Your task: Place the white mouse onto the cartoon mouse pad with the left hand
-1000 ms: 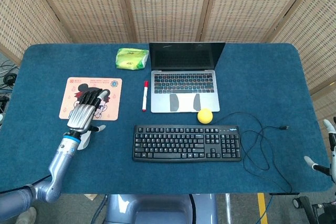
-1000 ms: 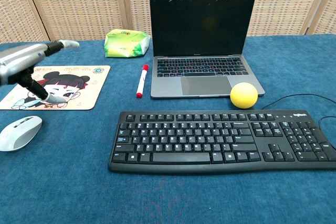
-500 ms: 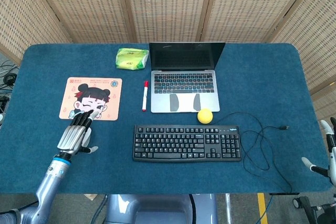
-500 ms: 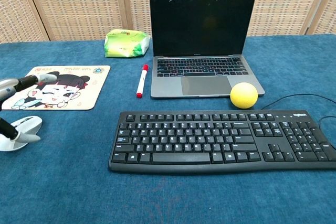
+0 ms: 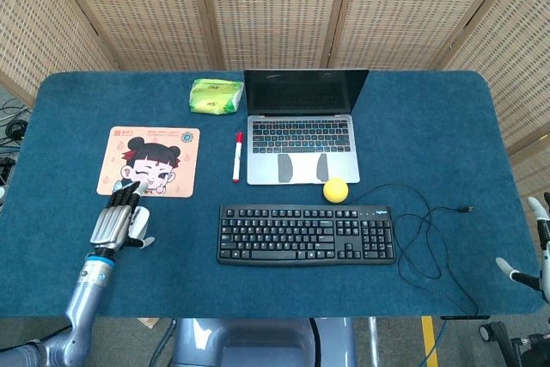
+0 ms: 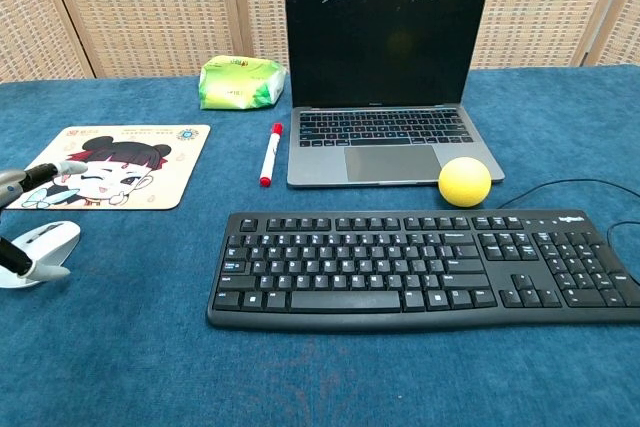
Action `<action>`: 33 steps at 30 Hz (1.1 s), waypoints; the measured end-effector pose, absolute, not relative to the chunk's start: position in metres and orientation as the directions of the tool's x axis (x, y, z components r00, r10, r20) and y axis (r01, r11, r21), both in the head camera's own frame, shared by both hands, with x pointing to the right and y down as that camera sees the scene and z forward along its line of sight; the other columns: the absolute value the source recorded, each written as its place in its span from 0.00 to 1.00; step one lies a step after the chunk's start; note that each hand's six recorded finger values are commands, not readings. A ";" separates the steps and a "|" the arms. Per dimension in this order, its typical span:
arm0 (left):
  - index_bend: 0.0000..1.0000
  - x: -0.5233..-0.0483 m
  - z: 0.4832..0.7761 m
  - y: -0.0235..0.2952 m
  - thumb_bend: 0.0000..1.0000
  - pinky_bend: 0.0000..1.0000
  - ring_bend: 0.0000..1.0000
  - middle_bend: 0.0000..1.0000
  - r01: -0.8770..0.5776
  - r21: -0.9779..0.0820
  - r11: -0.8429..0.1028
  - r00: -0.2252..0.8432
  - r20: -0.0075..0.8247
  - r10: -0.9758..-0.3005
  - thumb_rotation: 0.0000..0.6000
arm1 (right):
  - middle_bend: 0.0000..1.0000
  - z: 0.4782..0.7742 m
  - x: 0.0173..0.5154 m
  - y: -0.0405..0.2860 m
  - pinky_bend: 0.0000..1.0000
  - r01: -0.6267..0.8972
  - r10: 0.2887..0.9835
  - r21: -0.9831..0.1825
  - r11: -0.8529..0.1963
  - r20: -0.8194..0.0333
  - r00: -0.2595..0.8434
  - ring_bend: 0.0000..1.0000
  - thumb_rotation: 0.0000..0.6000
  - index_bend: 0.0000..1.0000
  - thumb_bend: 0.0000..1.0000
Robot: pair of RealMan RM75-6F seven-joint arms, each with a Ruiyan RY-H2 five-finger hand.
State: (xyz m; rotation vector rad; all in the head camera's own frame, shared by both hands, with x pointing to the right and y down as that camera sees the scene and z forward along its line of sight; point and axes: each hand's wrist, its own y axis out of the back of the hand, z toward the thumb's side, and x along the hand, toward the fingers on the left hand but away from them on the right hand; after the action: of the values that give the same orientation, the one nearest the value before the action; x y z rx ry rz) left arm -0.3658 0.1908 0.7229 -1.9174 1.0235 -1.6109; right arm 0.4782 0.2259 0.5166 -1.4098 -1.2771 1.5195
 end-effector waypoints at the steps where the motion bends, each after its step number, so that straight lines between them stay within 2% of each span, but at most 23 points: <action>1: 0.00 -0.370 0.725 0.190 0.05 0.00 0.00 0.00 -0.260 -0.729 -0.633 0.038 0.647 -0.761 1.00 | 0.00 0.517 0.479 0.226 0.00 0.130 0.940 -0.953 -0.275 -0.295 -0.171 0.00 1.00 0.00 0.00; 11: 0.00 -0.415 0.733 0.173 0.05 0.00 0.00 0.00 -0.285 -0.735 -0.615 -0.088 0.659 -0.747 1.00 | 0.00 0.516 0.480 0.225 0.00 0.137 0.939 -0.952 -0.275 -0.297 -0.172 0.00 1.00 0.00 0.00; 19: 0.00 -0.436 0.737 0.151 0.06 0.00 0.00 0.00 -0.246 -0.750 -0.614 -0.154 0.655 -0.739 1.00 | 0.00 0.516 0.480 0.225 0.00 0.142 0.939 -0.951 -0.275 -0.297 -0.172 0.00 1.00 0.00 0.00; 23: 0.00 -0.439 0.743 0.148 0.06 0.01 0.00 0.00 -0.241 -0.728 -0.642 -0.158 0.682 -0.714 1.00 | 0.00 0.517 0.480 0.224 0.00 0.142 0.938 -0.950 -0.279 -0.301 -0.174 0.00 1.00 0.00 0.00; 24: 0.00 -0.437 0.743 0.149 0.06 0.03 0.00 0.00 -0.243 -0.723 -0.647 -0.151 0.687 -0.711 1.00 | 0.00 0.517 0.480 0.224 0.00 0.142 0.938 -0.949 -0.280 -0.302 -0.172 0.00 1.00 0.00 0.00; 26: 0.00 -0.430 0.740 0.150 0.06 0.13 0.01 0.00 -0.248 -0.719 -0.649 -0.134 0.689 -0.712 1.00 | 0.00 0.517 0.479 0.225 0.00 0.141 0.938 -0.949 -0.282 -0.304 -0.169 0.00 1.00 0.00 0.00; 28: 0.05 -0.423 0.736 0.150 0.07 0.23 0.08 0.06 -0.248 -0.719 -0.649 -0.118 0.688 -0.716 1.00 | 0.00 0.517 0.478 0.225 0.00 0.141 0.938 -0.949 -0.282 -0.303 -0.165 0.00 1.00 0.00 0.00; 30: 0.19 -0.418 0.734 0.150 0.07 0.33 0.21 0.20 -0.245 -0.722 -0.647 -0.113 0.684 -0.720 1.00 | 0.00 0.516 0.478 0.225 0.00 0.142 0.939 -0.949 -0.281 -0.302 -0.163 0.00 1.00 0.00 0.00; 31: 0.29 -0.417 0.732 0.150 0.07 0.39 0.29 0.28 -0.243 -0.726 -0.643 -0.115 0.680 -0.724 1.00 | 0.00 0.516 0.478 0.225 0.00 0.143 0.939 -0.949 -0.280 -0.302 -0.163 0.00 1.00 0.00 0.00; 32: 0.36 -0.416 0.731 0.150 0.07 0.44 0.34 0.34 -0.240 -0.730 -0.640 -0.118 0.676 -0.727 1.00 | 0.00 0.516 0.478 0.225 0.00 0.145 0.939 -0.949 -0.279 -0.301 -0.164 0.00 1.00 0.00 0.00; 33: 0.39 -0.415 0.731 0.150 0.07 0.45 0.37 0.37 -0.237 -0.731 -0.640 -0.121 0.676 -0.727 1.00 | 0.00 0.516 0.478 0.225 0.00 0.146 0.939 -0.949 -0.279 -0.301 -0.165 0.00 1.00 0.00 0.00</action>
State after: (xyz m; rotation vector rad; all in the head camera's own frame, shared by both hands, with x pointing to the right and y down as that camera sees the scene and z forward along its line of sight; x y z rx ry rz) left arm -0.4154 0.1499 0.7306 -1.7853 1.0668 -1.8137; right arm 0.4785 0.2250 0.5156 -1.4275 -1.2860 1.5130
